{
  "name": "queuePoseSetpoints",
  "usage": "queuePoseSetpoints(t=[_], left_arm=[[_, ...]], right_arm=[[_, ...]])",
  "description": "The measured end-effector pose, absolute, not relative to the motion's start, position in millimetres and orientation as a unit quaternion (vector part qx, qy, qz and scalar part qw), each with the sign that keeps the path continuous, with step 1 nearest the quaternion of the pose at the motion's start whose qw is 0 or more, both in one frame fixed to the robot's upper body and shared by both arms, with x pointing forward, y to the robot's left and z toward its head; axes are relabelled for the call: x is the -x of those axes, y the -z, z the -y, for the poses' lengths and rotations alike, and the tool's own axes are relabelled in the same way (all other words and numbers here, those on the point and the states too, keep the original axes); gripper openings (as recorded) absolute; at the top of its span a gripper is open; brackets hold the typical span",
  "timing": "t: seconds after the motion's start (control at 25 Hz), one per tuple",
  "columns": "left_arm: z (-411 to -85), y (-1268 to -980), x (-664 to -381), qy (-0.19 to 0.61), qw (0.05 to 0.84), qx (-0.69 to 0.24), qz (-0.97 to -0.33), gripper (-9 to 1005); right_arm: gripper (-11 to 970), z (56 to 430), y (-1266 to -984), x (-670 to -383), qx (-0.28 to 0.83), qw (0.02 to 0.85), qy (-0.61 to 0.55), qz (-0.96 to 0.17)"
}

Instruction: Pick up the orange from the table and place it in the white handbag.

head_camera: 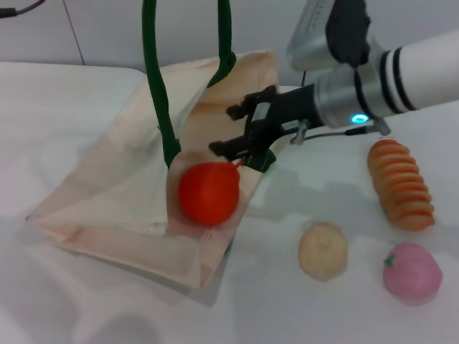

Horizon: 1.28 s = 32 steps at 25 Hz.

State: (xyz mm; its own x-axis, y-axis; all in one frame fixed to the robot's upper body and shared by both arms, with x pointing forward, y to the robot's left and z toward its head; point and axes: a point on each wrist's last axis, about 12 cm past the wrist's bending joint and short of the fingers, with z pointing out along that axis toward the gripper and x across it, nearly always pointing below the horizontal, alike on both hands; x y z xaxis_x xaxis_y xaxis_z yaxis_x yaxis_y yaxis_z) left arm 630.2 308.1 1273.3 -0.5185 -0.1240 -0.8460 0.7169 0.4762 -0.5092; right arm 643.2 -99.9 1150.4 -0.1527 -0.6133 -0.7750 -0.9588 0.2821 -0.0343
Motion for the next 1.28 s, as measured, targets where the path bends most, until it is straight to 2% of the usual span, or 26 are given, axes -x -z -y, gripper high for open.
queuePoseSetpoints(t=[0.52, 0.96, 1.08, 1.28], left_arm=[[-316.1, -1264.8, -634.9, 0.475, 0.445, -0.18, -0.737, 103], [-322.8, -1259.4, -635.6, 0.471, 0.451, -0.153, -0.742, 287], [-324.4, -1257.2, -634.0, 0.476, 0.456, -0.15, -0.737, 522], [-331.0, -1252.3, -630.3, 0.477, 0.472, -0.139, -0.728, 650]], right_arm=[[782, 150.8, -1166.9, -658.7, 0.481, 0.401, -0.224, -0.747], [781, 181.4, -1172.6, -663.1, 0.431, 0.435, -0.217, -0.76], [781, 191.2, -1175.0, -662.9, 0.416, 0.447, -0.215, -0.762], [781, 209.9, -1179.9, -661.5, 0.383, 0.474, -0.215, -0.763]])
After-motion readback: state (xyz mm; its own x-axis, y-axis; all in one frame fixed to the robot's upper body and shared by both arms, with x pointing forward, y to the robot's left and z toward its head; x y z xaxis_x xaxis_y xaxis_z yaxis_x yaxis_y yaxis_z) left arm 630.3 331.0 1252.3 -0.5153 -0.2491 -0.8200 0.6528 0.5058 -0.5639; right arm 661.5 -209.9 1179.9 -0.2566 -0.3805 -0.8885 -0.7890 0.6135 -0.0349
